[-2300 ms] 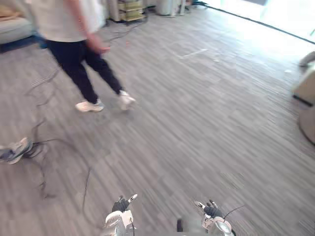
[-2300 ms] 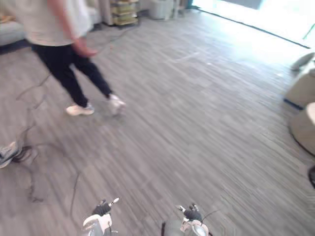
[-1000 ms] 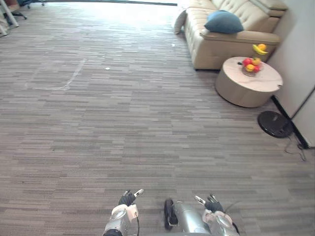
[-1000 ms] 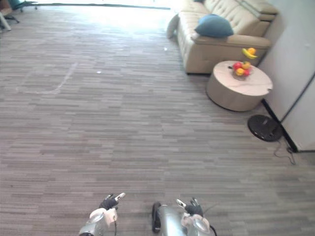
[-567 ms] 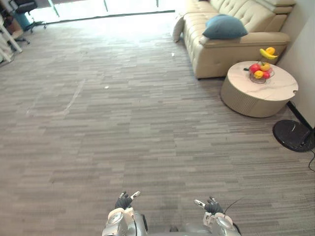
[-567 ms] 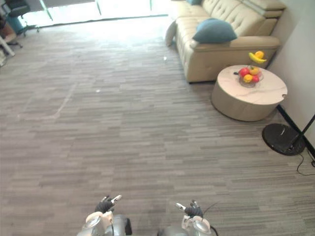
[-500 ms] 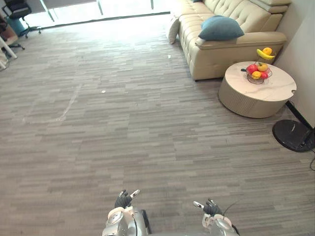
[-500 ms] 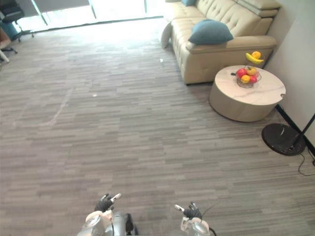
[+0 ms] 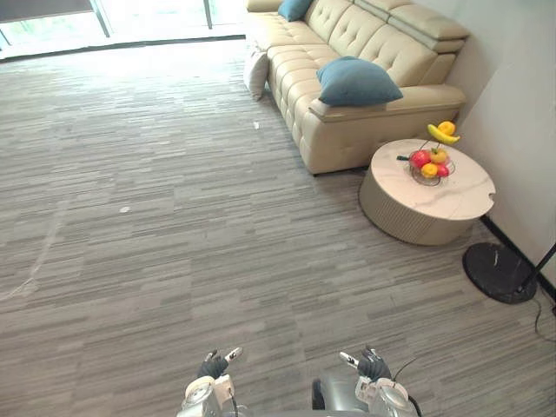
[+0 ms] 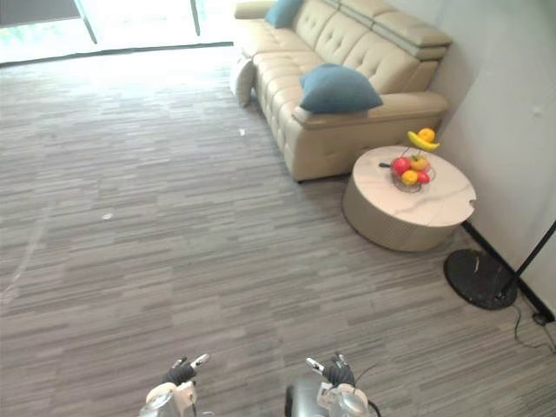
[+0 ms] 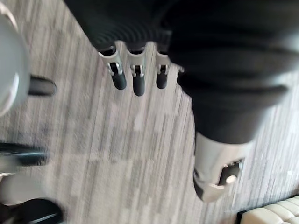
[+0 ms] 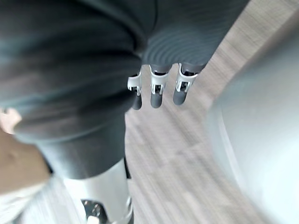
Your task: Pick up cushions and gather them together orderly.
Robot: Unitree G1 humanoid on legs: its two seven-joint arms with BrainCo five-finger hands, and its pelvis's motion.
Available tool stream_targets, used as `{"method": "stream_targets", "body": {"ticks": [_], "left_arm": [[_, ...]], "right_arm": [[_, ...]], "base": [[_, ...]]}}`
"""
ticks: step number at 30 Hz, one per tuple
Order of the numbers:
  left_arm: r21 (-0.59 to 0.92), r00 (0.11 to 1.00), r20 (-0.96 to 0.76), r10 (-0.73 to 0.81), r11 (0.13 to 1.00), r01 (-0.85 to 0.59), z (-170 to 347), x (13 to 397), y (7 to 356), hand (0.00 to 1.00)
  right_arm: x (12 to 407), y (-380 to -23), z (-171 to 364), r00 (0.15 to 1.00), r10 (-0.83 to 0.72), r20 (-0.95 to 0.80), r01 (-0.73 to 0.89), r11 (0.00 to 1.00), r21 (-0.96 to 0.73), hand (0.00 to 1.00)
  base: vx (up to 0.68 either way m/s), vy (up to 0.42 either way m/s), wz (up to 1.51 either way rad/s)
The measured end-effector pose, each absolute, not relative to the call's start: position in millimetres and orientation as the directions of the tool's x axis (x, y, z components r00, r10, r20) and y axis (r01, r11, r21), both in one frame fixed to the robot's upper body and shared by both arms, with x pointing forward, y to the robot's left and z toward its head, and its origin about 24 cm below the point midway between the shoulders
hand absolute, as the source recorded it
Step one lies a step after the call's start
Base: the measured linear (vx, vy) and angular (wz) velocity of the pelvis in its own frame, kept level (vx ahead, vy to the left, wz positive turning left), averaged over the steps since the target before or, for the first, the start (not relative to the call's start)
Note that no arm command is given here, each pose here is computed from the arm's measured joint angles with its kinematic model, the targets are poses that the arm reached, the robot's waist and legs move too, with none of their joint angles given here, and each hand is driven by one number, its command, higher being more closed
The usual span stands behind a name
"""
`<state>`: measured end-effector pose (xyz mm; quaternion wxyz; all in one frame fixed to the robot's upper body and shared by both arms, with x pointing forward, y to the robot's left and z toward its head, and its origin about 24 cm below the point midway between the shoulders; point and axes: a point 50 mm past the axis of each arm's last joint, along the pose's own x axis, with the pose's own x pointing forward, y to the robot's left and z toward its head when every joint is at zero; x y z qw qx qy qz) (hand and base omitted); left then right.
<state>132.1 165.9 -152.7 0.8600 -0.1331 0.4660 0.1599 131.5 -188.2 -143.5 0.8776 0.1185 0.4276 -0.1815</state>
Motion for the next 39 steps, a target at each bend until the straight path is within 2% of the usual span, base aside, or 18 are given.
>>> {"method": "stream_targets", "body": {"ticks": [3,8,14,23,25,27,30,36,39], "left_arm": [[-0.085,0.485,-0.865,0.131,0.914,-0.397,-156.9,123.8,159.1,0.00],[-0.090,0.495,-0.857,0.147,0.901,-0.423,-154.8,129.6,163.0,0.00],[-0.094,0.574,-0.796,0.192,0.897,-0.431,-143.2,141.6,174.5,0.00],[-0.056,0.572,-0.796,0.198,0.917,-0.395,-143.4,140.7,182.8,0.00],[-0.053,0.563,-0.803,0.196,0.917,-0.395,-144.6,139.0,182.5,0.00],[-0.053,0.528,-0.833,0.162,0.928,-0.368,-149.9,134.6,174.4,0.00],[-0.068,0.524,-0.840,0.142,0.930,-0.361,-150.9,135.9,166.9,0.00],[-0.086,0.492,-0.864,0.108,0.931,-0.356,-155.4,129.9,154.8,0.00],[-0.098,0.495,-0.864,0.092,0.933,-0.345,-155.4,130.5,153.1,0.00]], "right_arm": [[118.5,-199.4,-148.8,0.517,-0.249,-0.819,0.474,0.880,0.032,0.00],[130.1,-209.2,-144.2,0.529,-0.268,-0.805,0.446,0.895,-0.005,0.00],[135.3,-177.9,-148.5,0.529,-0.171,-0.831,0.352,0.935,0.032,0.00],[118.0,-166.9,-155.1,0.481,-0.156,-0.863,0.389,0.920,0.051,0.00],[110.6,-172.4,-156.4,0.469,-0.173,-0.866,0.406,0.913,0.038,0.00],[112.8,-179.7,-153.3,0.493,-0.192,-0.849,0.405,0.914,0.029,0.00],[116.5,-190.4,-148.3,0.523,-0.223,-0.822,0.420,0.907,0.021,0.00],[108.5,-206.9,-150.9,0.478,-0.275,-0.834,0.489,0.872,-0.007,0.00],[119.3,-206.2,-148.2,0.498,-0.268,-0.825,0.480,0.878,0.004,0.00]], "base": [[0.81,-0.208,0.95],[0.67,-0.197,0.17],[0.59,-0.061,-0.32],[0.66,0.228,-0.11],[0.58,0.247,0.43],[0.64,0.187,0.63],[0.52,0.054,0.53],[0.65,-0.132,0.65],[0.85,-0.225,0.17]]}}
